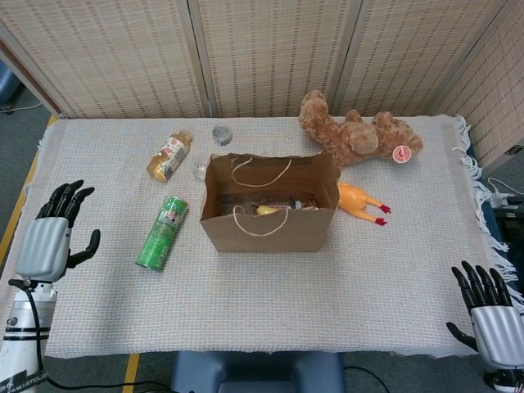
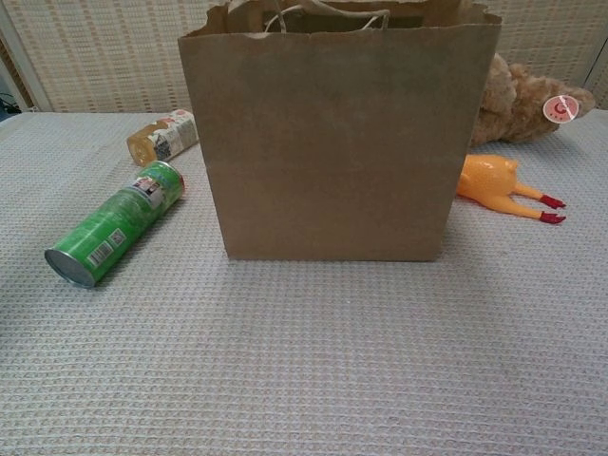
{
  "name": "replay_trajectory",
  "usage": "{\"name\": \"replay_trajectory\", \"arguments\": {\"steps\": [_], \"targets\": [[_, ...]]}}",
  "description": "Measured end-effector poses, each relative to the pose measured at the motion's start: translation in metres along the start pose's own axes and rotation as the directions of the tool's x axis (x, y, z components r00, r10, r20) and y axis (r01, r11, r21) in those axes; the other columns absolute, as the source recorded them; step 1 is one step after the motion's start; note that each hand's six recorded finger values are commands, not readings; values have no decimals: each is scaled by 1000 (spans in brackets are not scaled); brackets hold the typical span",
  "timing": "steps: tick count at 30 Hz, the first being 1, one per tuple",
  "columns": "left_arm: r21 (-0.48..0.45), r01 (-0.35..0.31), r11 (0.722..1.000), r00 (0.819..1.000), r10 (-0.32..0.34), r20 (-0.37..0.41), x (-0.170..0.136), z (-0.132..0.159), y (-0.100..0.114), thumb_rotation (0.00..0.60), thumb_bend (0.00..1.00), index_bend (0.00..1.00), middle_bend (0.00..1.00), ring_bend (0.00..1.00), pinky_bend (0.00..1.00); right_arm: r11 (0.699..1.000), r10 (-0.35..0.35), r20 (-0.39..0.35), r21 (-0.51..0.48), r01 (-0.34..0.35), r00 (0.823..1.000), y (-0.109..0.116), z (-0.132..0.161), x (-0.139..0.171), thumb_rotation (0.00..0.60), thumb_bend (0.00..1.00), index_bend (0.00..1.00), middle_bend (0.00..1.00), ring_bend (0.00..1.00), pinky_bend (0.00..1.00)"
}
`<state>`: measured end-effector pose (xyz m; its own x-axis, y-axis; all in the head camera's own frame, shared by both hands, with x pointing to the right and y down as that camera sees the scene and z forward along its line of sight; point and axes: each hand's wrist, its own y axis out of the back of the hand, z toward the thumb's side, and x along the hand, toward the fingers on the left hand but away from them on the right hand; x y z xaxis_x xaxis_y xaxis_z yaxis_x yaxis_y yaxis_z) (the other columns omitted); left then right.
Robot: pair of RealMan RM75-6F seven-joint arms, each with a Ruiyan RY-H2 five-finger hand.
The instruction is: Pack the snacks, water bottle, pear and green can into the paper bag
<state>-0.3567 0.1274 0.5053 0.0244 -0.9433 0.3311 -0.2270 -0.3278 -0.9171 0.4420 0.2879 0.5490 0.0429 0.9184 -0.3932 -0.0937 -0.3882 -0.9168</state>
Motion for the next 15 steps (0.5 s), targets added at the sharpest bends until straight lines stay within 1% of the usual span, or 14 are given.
{"name": "replay_trajectory", "arguments": {"steps": [2, 4, 7, 9, 11, 14, 15], "targets": [[-9, 11, 1000, 1000, -11, -21, -5, -7, -4, 600, 438, 66, 0, 0, 159, 1000, -1, 1, 3, 1, 1000, 0, 0, 0, 600, 0, 43, 0, 0, 0], [-31, 35, 999, 997, -37, -64, -13, -20, -12, 600, 438, 55, 0, 0, 151, 1000, -1, 3, 4, 1, 1000, 0, 0, 0, 600, 0, 43, 0, 0, 0], [-86, 86, 993, 985, -98, -145, -35, -48, -32, 600, 438, 43, 0, 0, 143, 1000, -1, 4, 5, 1, 1000, 0, 0, 0, 600, 0, 43, 0, 0, 0], [-119, 130, 984, 970, -151, -190, -53, -64, -50, 600, 436, 32, 0, 0, 132, 1000, -2, 4, 5, 2, 1000, 0, 0, 0, 600, 0, 43, 0, 0, 0], [-135, 171, 976, 959, -196, -206, -66, -70, -66, 600, 420, 10, 0, 0, 111, 1000, -2, 5, 4, 2, 1000, 0, 0, 0, 600, 0, 43, 0, 0, 0], [-141, 214, 967, 948, -240, -209, -78, -70, -82, 600, 403, 0, 0, 0, 96, 1000, -2, 4, 2, 2, 1000, 0, 0, 0, 600, 0, 43, 0, 0, 0], [-137, 223, 965, 946, -248, -208, -80, -70, -85, 600, 403, 0, 0, 0, 93, 1000, -1, 5, 2, 1, 1000, 0, 0, 0, 600, 0, 43, 0, 0, 0]]}}
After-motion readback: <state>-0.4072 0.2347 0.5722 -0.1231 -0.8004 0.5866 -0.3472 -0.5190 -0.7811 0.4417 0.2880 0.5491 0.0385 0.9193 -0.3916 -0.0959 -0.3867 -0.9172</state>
